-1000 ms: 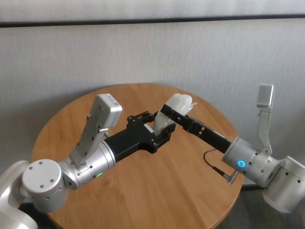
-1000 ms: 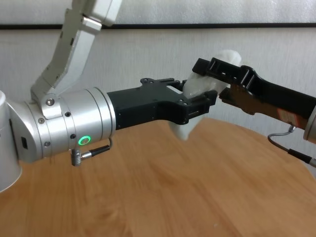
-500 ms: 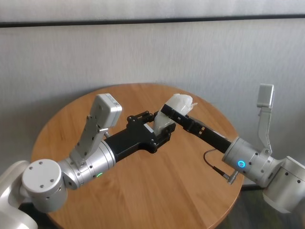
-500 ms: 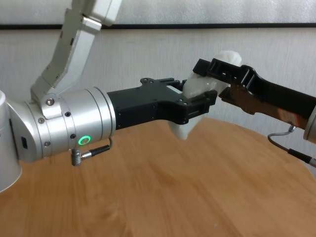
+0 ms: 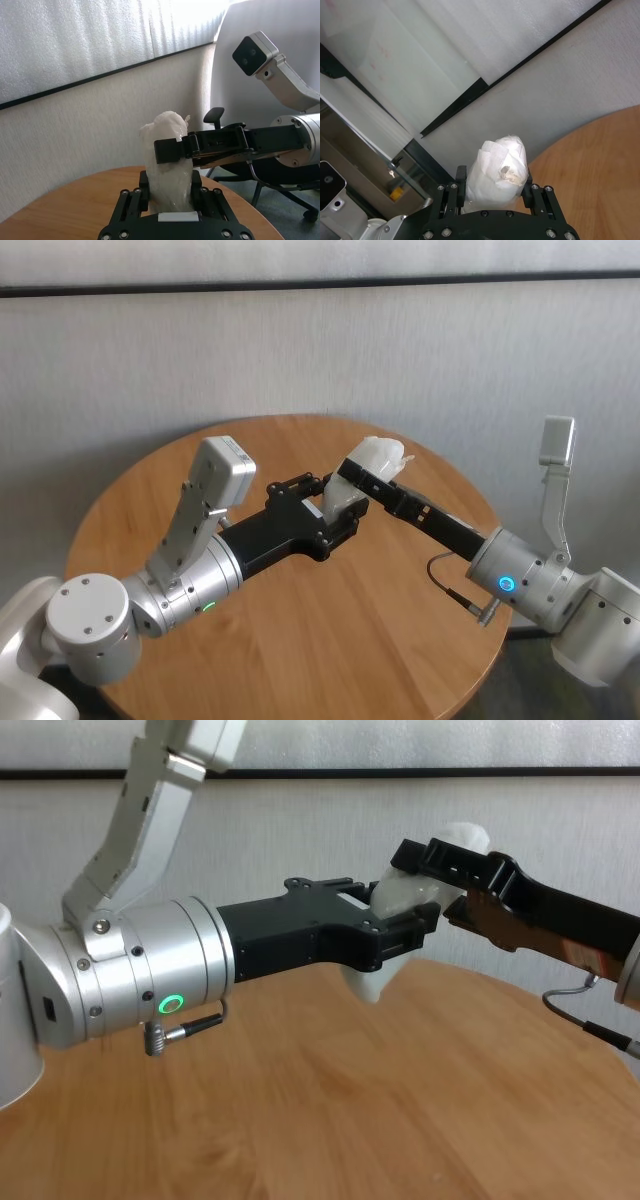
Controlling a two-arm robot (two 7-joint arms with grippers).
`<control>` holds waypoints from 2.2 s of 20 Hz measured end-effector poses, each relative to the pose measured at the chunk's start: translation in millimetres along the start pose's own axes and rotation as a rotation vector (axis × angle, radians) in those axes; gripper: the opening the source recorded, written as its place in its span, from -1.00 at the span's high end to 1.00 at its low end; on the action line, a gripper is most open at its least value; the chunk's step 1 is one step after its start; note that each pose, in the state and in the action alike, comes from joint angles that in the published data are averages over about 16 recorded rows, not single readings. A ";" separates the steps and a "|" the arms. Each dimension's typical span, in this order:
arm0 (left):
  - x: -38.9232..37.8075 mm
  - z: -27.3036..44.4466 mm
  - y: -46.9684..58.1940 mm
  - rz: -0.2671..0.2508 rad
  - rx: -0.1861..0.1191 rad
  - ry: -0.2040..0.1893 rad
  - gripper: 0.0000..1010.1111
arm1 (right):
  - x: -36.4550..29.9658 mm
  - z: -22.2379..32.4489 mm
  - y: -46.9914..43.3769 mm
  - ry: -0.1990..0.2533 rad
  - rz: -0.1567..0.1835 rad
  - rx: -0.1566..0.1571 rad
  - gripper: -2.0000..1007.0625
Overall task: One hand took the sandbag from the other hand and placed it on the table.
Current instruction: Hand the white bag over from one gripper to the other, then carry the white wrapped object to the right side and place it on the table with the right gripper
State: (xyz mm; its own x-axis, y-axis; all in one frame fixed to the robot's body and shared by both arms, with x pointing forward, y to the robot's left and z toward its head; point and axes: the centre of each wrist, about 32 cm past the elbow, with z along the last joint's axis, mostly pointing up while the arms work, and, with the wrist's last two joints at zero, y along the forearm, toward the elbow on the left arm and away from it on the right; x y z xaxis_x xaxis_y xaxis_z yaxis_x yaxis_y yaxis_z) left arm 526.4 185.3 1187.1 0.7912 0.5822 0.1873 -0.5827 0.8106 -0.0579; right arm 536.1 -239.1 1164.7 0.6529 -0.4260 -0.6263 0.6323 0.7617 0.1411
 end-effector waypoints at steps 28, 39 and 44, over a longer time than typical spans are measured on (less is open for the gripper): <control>0.0 0.2 0.0 -0.001 -0.001 -0.001 -0.72 | 0.2 0.7 -0.4 -0.005 -0.008 0.000 -0.24; 0.1 0.2 0.0 0.000 -0.001 -0.001 -0.98 | 2.3 24.6 -13.2 -0.119 -0.114 -0.026 -0.23; 0.5 0.0 0.6 0.019 0.006 -0.001 -0.98 | 2.0 42.6 -25.8 -0.188 -0.191 -0.059 -0.23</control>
State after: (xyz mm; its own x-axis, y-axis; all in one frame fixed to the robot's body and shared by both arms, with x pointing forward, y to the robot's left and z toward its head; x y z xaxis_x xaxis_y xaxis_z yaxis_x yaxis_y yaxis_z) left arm 526.5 186.1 1187.2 0.7799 0.5971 0.1876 -0.5985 0.7992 -0.0558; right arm 538.9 -280.4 1192.5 0.5937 -0.6436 -0.4830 0.7297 0.6836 -0.0139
